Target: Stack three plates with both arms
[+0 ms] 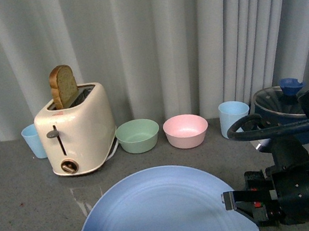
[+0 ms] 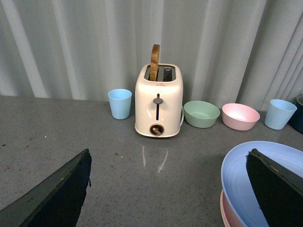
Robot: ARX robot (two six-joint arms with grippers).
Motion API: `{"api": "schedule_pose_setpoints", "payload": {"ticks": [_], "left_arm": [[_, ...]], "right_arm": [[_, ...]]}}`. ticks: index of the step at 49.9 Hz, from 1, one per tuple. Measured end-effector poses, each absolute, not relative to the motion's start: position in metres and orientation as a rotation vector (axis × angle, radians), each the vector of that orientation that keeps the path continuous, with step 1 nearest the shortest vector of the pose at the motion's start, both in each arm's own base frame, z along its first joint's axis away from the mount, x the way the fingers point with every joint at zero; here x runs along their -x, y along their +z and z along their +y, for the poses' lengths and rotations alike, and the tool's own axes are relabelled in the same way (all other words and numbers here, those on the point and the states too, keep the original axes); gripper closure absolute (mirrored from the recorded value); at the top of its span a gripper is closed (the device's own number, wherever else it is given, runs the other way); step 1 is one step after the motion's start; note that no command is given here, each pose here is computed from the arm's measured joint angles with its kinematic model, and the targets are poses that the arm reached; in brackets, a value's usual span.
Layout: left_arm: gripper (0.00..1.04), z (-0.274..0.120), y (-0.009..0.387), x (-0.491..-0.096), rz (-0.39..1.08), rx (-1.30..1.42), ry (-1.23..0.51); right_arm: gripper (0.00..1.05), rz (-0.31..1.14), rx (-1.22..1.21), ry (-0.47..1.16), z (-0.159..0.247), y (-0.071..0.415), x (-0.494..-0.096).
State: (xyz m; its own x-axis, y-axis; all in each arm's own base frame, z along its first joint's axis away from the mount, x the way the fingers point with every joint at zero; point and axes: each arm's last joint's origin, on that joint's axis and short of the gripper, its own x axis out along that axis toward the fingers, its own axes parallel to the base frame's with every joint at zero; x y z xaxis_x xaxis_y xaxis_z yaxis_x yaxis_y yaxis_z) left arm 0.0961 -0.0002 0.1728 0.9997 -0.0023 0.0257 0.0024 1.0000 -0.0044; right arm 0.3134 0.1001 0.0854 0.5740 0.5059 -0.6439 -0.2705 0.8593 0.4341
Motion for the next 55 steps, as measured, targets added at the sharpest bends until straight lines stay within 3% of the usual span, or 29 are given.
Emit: {"api": "schedule_pose_setpoints", "payload": {"ticks": [7,21,37,45,55], "left_arm": [[0.07,0.0,0.173,-0.096,-0.026,0.004,-0.002],[0.07,0.0,0.173,-0.096,-0.026,0.004,-0.002],[0.07,0.0,0.173,-0.096,-0.026,0.004,-0.002],[0.07,0.0,0.173,-0.096,-0.026,0.004,-0.002],[0.07,0.0,0.173,-0.096,-0.026,0.004,-0.002]], "right_arm": [[1.02,0.87,-0.305,0.451,0.101,0.079,-0.313],[0.57,0.835,-0.37,0.444,0.102,0.089,-0.315],[0.05,0.726,-0.394,0.41,0.086,0.132,-0.302],[0.07,0.616,-0.288,0.269,0.07,0.147,-0.289],[0.08,0.57,-0.221,0.245,0.068,0.15,-0.288]]}}
